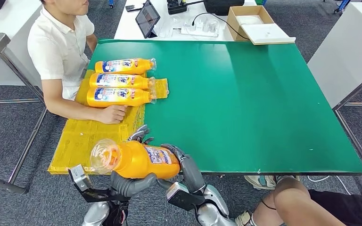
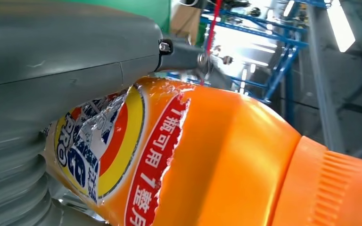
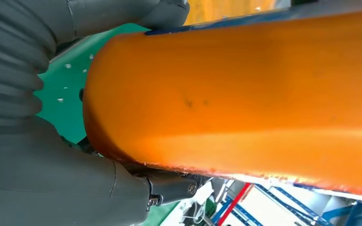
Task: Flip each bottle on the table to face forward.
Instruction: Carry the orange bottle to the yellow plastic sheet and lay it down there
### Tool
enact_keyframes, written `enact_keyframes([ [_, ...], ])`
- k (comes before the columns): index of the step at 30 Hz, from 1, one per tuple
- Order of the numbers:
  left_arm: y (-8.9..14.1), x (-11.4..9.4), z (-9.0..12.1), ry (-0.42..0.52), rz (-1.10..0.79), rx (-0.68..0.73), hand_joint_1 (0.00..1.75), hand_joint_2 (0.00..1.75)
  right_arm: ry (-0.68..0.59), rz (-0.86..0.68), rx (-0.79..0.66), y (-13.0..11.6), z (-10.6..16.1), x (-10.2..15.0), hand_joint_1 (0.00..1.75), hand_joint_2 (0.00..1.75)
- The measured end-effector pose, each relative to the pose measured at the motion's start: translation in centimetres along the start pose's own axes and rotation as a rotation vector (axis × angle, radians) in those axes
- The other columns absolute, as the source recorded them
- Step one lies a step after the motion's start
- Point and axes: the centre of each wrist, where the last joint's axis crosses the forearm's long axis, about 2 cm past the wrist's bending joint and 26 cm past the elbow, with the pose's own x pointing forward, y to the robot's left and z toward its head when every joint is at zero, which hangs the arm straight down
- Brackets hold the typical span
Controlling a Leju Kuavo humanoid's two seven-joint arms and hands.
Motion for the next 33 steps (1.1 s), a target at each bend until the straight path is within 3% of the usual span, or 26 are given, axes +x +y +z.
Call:
enact_keyframes([
  [3, 0.1, -0.3, 0.2, 0.021, 0.009, 0.010, 1.75, 1.75, 0.014, 0.004, 0.005, 0.1, 0.3, -0.3, 1.61, 1.75],
  [5, 0.2, -0.4, 0.3, 0.030, 0.013, 0.016, 1.75, 1.75, 0.020, 0.004, 0.008, 0.1, 0.4, -0.4, 1.18, 1.75],
  [7, 0.2, -0.5, 0.3, 0.042, -0.005, 0.021, 1.75, 1.75, 0.025, 0.001, 0.011, 0.2, 0.6, -0.5, 0.87, 1.75],
  [11, 0.3, -0.5, 0.1, 0.059, -0.050, 0.029, 1.75, 1.75, 0.033, -0.005, 0.015, 0.4, 0.9, -0.6, 0.87, 1.75],
  [12, 0.4, -0.5, 0.1, 0.061, -0.054, 0.030, 1.75, 1.75, 0.034, -0.005, 0.014, 0.4, 0.9, -0.6, 0.77, 1.75],
  [15, 0.4, -0.6, 0.1, 0.066, -0.060, 0.030, 1.75, 1.75, 0.034, -0.005, 0.015, 0.4, 1.0, -0.6, 0.12, 1.75],
  [16, 0.4, -0.6, 0.0, 0.069, -0.064, 0.031, 1.75, 1.75, 0.034, -0.005, 0.016, 0.4, 1.0, -0.6, 0.00, 1.75],
  [20, 0.5, -0.7, 0.0, 0.081, -0.078, 0.045, 1.75, 1.75, 0.031, 0.016, 0.012, 0.5, 1.1, -0.6, 0.00, 0.00],
  [27, 1.8, -0.3, -0.7, 0.085, -0.285, 0.151, 1.75, 1.75, 0.031, 0.041, 0.006, 0.8, 1.9, -0.7, 0.00, 0.00],
  [33, 2.5, -0.2, -0.8, 0.091, -0.309, 0.170, 1.75, 1.75, 0.025, 0.044, 0.006, 0.9, 2.1, -0.7, 0.00, 0.00],
])
